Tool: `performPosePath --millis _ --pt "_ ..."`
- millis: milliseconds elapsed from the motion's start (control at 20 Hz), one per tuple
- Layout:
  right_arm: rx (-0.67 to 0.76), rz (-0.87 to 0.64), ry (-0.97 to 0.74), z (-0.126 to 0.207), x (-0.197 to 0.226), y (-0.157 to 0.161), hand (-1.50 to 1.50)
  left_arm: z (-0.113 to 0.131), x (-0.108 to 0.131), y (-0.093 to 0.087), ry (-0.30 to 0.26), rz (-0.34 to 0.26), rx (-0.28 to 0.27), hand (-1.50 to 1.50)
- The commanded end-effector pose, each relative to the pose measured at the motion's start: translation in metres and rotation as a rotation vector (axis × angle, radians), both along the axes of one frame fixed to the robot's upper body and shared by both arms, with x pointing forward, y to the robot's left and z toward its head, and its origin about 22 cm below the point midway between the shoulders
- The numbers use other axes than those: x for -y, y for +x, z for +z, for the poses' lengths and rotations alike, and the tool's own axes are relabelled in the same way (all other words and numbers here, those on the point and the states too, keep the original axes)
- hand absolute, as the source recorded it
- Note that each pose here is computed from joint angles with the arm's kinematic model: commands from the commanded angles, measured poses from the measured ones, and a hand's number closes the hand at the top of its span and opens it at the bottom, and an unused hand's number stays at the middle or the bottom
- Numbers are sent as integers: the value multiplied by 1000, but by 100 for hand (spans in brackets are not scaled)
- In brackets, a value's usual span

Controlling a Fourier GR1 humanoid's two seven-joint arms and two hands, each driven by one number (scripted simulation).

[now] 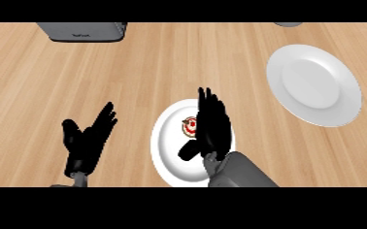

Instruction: Pick the cupcake from the plate and place it in the plate

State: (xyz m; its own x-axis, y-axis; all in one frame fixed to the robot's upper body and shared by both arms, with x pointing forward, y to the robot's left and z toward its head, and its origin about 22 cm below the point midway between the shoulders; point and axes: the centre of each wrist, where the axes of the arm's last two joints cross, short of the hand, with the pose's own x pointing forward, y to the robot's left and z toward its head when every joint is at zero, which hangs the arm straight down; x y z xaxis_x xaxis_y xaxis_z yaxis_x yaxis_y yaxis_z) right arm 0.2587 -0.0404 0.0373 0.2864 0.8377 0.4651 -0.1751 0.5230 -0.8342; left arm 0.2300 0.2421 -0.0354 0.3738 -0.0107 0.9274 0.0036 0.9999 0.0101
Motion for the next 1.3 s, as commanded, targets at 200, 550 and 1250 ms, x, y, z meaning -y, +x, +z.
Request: performPosePath --millis 200,550,1250 --pt "-76 -35 -9 -21 3 8 -150 21 6 -13 -17 -17 -9 0" --pt "-154 69 -68 -44 3 22 150 2 -1 11 2 -7 7 0" --pt "175 81 -125 -36 17 13 150 -3 1 1 -24 18 -11 0"
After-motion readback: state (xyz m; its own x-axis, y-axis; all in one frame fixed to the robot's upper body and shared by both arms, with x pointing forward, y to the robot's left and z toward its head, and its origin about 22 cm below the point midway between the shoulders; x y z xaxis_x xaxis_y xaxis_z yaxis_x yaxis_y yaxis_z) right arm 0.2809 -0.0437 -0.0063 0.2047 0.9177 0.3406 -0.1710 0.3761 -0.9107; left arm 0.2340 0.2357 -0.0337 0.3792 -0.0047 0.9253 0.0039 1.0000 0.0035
